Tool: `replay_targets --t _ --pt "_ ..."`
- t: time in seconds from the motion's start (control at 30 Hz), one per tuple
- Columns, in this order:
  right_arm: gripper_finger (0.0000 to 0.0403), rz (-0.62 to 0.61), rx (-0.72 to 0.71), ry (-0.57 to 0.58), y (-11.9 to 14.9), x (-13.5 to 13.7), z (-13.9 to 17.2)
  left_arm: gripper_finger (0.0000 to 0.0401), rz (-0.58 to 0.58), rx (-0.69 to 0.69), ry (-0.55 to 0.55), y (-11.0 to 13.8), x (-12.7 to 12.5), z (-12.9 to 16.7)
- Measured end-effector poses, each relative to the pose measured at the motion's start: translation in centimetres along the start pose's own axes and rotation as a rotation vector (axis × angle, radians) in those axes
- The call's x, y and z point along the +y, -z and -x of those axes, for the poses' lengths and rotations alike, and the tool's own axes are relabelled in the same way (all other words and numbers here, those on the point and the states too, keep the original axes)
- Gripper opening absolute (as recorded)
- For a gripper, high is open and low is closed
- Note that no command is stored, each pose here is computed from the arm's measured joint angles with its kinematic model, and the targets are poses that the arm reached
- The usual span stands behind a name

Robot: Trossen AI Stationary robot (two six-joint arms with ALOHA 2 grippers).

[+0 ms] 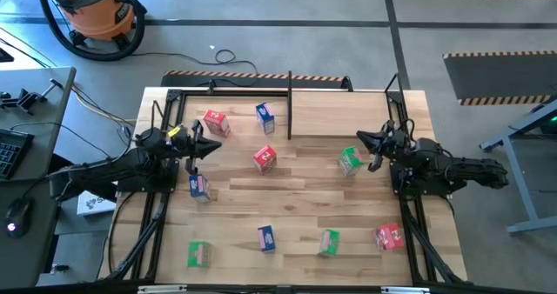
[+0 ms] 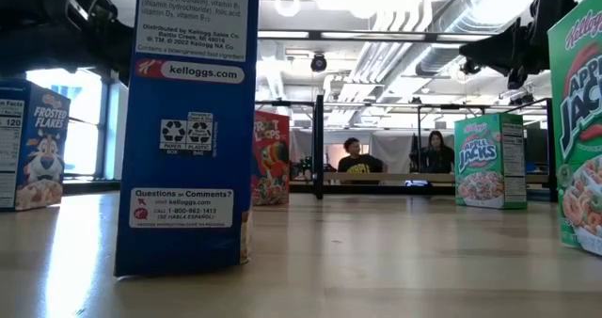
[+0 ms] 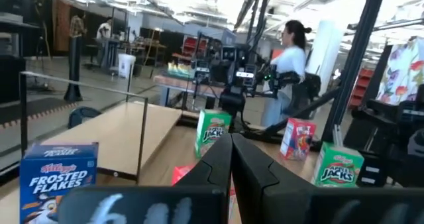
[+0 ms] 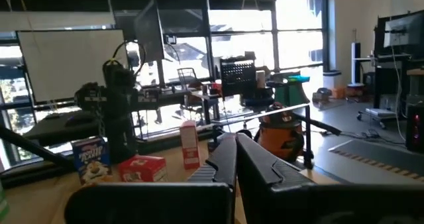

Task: Stack cereal on shelf
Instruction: Put the top green cereal box on the shelf

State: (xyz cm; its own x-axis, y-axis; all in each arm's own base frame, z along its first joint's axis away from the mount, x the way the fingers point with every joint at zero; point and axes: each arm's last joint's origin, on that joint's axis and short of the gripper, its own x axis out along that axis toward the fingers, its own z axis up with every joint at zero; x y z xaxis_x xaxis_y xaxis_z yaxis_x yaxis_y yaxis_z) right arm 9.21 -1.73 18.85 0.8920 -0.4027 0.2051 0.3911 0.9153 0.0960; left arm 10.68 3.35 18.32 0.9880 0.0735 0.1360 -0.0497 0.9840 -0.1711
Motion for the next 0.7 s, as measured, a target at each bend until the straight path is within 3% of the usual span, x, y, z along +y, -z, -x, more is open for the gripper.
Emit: replay_targets --t 0.23,0.4,0.57,0.7 --pt "0.0029 -0.074 -0.017 0.036 -0.2 -0.1 0.0 0.0001 -0.028 -0.037 -0.012 0.0 0.0 -1.5" --pt "0.0095 -0.135 -0.015 0.030 -0.1 -0.1 0.0 0.0000 -0.060 -0.066 0.061 0.0 -0.6 -2.3" --pt "0.0171 -0.187 0.038 0.043 0.4 0.0 -0.4 0.0001 -0.111 -0.054 0.006 0.4 -1.0 -2.7" --pt "0.0217 -0.199 0.085 0.077 -0.6 0.3 -1.2 0.0001 -0.092 -0.001 0.052 1.1 -1.4 -2.9"
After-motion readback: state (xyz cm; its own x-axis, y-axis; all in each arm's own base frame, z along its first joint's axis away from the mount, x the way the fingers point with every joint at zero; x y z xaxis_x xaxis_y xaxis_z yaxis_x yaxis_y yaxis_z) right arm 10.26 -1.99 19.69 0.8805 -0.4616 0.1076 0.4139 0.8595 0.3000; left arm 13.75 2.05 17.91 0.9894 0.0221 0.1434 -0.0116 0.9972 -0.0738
